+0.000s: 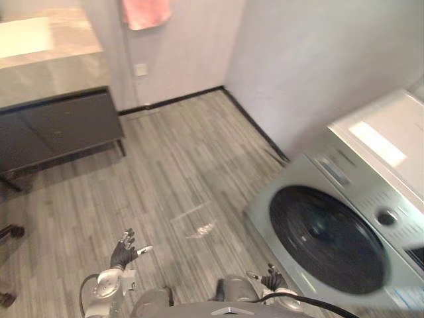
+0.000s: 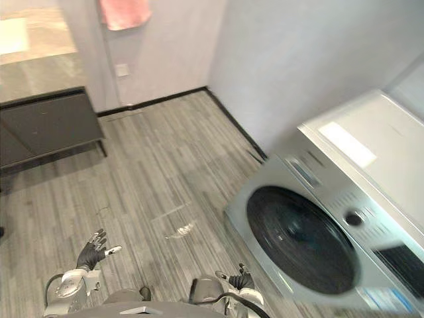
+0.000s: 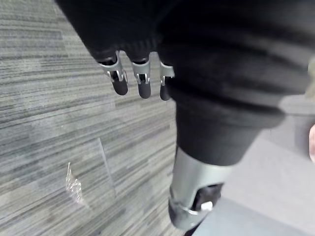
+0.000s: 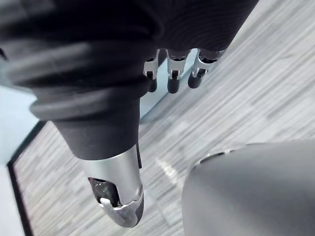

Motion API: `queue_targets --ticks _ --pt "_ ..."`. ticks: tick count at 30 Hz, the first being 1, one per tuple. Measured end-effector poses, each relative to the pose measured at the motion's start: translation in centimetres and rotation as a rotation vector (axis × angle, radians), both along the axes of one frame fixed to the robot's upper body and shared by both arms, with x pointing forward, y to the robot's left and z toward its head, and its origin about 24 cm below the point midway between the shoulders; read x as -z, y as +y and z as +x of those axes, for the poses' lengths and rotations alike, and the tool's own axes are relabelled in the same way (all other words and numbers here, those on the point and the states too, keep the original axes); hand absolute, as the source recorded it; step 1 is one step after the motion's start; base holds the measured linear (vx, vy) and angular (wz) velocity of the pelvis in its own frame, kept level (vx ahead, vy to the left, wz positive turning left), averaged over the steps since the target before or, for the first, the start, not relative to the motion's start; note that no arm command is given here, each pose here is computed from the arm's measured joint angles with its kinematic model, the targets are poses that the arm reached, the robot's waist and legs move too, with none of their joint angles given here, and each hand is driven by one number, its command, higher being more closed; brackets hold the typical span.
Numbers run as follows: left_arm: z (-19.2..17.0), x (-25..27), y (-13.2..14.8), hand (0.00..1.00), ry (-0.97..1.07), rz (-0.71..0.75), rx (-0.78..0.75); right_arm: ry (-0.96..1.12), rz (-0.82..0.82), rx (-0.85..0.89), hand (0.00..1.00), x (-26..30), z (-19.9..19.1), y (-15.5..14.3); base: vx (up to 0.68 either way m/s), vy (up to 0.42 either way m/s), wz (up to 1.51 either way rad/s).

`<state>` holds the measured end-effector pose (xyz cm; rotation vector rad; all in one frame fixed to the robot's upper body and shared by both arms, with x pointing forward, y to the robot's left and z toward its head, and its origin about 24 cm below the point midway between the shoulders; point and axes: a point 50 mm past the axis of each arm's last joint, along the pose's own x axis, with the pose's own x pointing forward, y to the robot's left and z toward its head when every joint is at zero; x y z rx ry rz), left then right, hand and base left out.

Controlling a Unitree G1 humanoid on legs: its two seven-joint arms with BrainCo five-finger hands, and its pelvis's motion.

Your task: Pick up the laundry basket with both hands and put the clothes into the washing machine.

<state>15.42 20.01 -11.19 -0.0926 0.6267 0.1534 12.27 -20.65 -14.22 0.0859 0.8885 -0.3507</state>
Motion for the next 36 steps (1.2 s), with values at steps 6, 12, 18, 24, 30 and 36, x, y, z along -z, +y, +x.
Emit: queue_targets --ticks 6,12,18,24,30,36 --pt "-0.3 0.4 -1.8 0.0 0.018 0.004 0.03 0.007 0.014 0.04 0.0 0.2 -1.8 0.2 0.42 -0.24 1.59" --pt "-2.5 1.4 -2.8 0.0 0.079 -0.032 -0.055 0.009 -0.005 0.007 0.0 0.0 -1.7 -0.7 0.34 -0.315 0.31" --pt "-2.8 1.8 -2.5 0.0 0.109 -0.01 -0.075 0.038 0.017 -0.01 0.0 0.5 -1.8 0.3 0.26 -0.147 0.2" --pt "-3.9 2.9 -2.5 0.0 0.191 0.015 -0.058 0.041 0.024 -0.018 0.0 0.6 -1.2 0.4 0.16 0.161 -0.18" --pt "-4.2 3.1 -1.1 0.0 0.221 0.057 -0.025 0.061 0.063 -0.047 0.0 1.0 -1.5 2.1 0.12 0.171 -0.41" --pt "-4.1 3.4 -1.7 0.0 0.24 0.061 0.036 0.109 0.022 -0.179 0.0 1.3 -1.7 2.3 0.07 0.075 -0.05"
